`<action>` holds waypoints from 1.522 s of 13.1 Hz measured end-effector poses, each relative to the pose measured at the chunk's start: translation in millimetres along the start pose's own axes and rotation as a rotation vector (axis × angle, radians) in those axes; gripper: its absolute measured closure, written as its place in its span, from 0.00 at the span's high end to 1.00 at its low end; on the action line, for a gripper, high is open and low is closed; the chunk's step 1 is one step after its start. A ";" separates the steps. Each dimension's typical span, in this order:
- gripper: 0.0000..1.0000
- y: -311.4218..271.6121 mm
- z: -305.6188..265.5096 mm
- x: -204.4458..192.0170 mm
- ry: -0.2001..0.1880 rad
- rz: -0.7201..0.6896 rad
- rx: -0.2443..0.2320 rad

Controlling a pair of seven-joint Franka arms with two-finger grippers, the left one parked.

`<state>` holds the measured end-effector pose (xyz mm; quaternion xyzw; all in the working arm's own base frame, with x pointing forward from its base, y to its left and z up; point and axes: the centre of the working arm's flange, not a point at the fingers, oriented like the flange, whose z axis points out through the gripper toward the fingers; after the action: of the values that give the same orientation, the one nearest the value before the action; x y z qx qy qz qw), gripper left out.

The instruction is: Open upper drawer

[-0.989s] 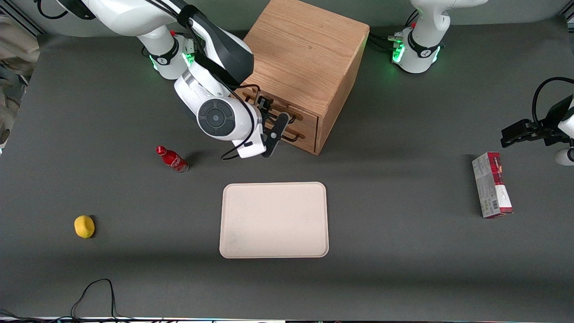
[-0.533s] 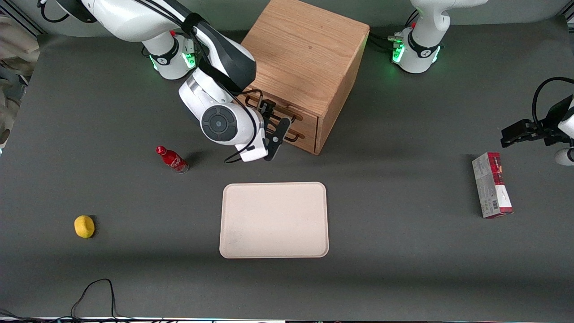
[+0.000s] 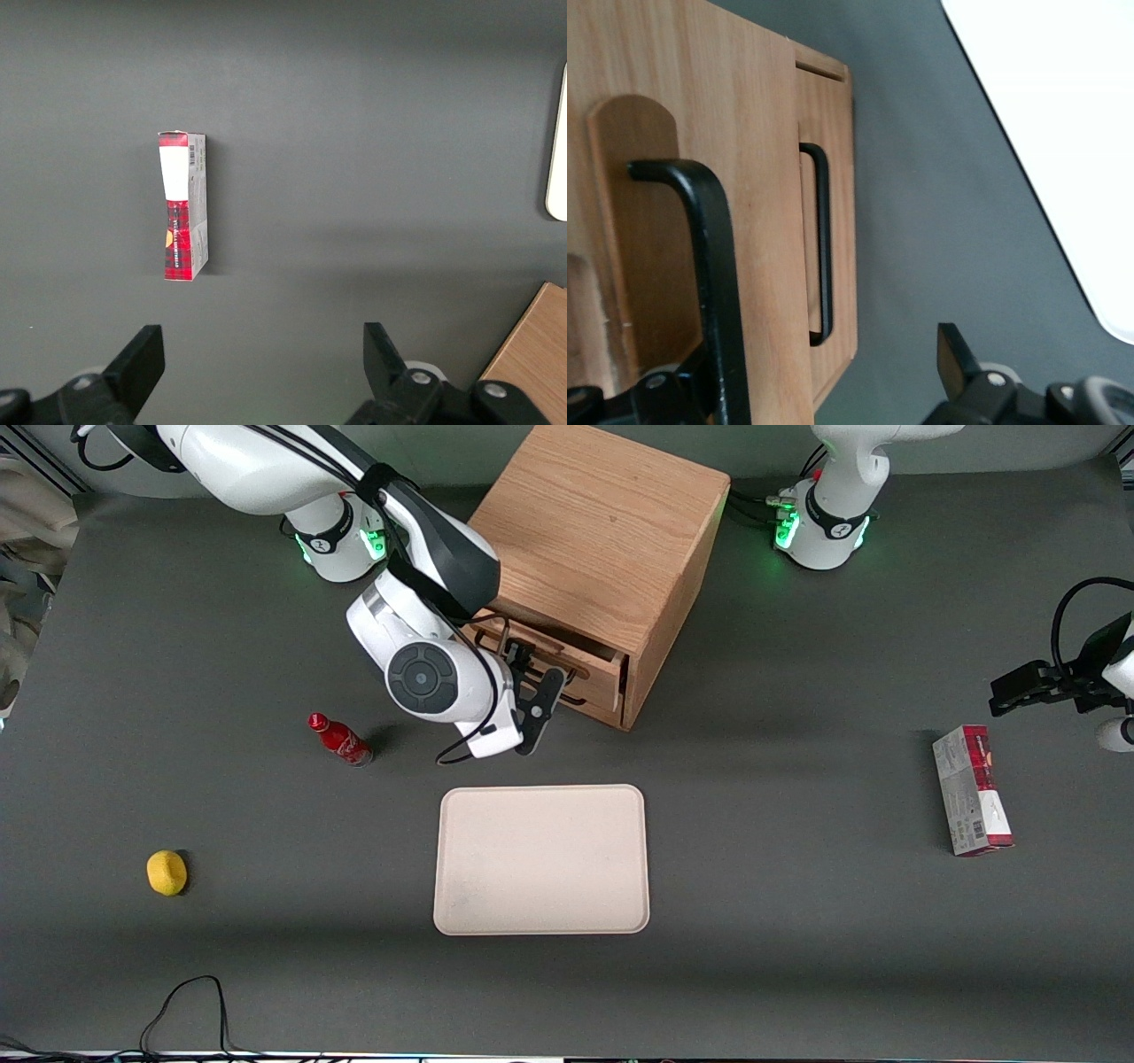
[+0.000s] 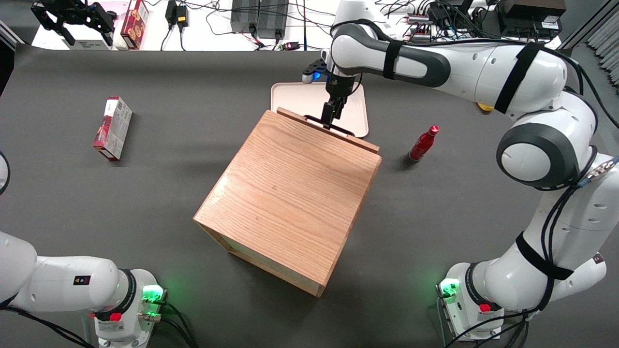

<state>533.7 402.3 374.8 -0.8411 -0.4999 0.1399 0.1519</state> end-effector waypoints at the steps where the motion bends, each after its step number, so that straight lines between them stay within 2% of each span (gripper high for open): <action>1: 1.00 4.2 -0.4 -1.5 0.001 -0.002 -0.002; 6: 1.00 29.7 -18.5 -10.6 0.027 -0.023 -0.036; 10: 1.00 64.3 -36.7 -26.8 0.014 -0.015 -0.131; 15: 1.00 110.3 -66.8 -46.1 0.056 0.007 -0.189; 20: 1.00 127.4 -80.6 -48.2 0.082 0.017 -0.209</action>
<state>644.4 292.5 402.2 -0.8616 -0.4980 0.0538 0.0823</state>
